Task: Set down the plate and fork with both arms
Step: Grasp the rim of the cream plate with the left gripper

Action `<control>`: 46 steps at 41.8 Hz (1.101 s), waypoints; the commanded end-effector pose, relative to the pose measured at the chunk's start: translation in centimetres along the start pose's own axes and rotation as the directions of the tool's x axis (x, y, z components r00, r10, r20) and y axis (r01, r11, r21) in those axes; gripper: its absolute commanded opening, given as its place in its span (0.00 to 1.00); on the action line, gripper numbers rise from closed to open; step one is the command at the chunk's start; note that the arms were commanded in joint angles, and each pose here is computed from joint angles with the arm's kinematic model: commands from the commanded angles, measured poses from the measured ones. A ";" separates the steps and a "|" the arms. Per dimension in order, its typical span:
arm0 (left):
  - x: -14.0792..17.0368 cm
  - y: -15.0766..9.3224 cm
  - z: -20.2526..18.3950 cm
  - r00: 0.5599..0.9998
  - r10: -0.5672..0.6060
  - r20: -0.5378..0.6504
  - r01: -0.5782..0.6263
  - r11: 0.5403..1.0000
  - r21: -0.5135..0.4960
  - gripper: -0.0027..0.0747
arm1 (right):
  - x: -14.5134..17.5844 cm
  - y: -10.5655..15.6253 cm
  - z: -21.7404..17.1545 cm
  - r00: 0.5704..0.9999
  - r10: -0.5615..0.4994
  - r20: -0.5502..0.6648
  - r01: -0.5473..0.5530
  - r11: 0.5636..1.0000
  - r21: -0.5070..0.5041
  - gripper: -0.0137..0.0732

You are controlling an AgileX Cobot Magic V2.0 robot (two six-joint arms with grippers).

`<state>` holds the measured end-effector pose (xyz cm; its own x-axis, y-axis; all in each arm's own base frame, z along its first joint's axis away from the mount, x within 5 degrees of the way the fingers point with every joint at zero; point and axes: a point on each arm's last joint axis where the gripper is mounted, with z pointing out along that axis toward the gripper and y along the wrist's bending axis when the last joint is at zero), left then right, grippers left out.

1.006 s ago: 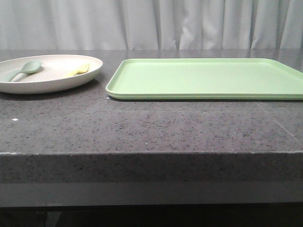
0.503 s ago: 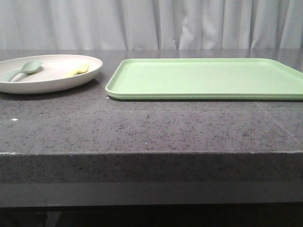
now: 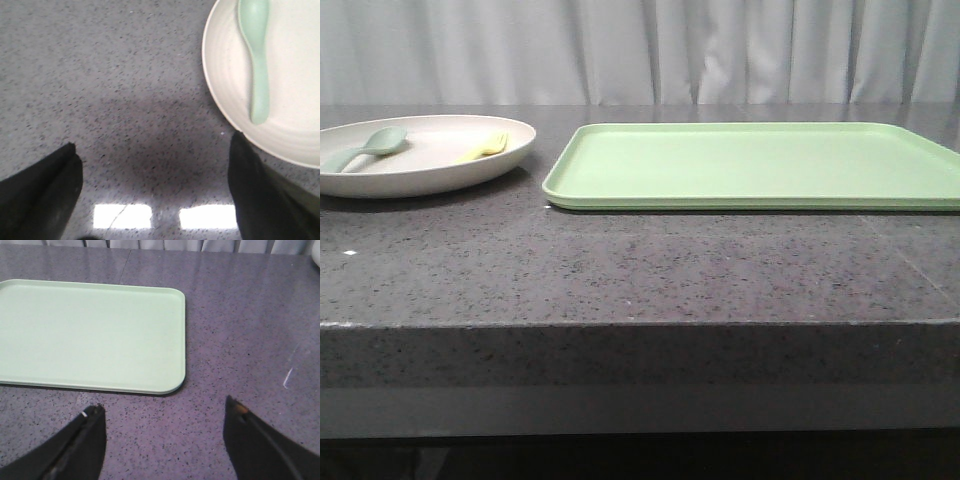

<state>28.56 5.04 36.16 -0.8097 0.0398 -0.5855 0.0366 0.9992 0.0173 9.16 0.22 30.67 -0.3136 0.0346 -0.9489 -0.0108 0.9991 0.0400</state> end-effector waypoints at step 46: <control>-8.3 0.2 14.5 0.984 0.022 -0.175 0.053 0.910 0.411 0.54 | -1.6 0.0 -0.2 0.997 -0.010 0.082 0.010 1.000 0.006 0.76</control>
<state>44.20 5.85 26.31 -0.9289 0.0437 -0.3678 0.1813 0.9195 -0.3487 9.15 0.22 30.65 -0.3158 0.0345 -0.9482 -0.0107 0.9991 0.0400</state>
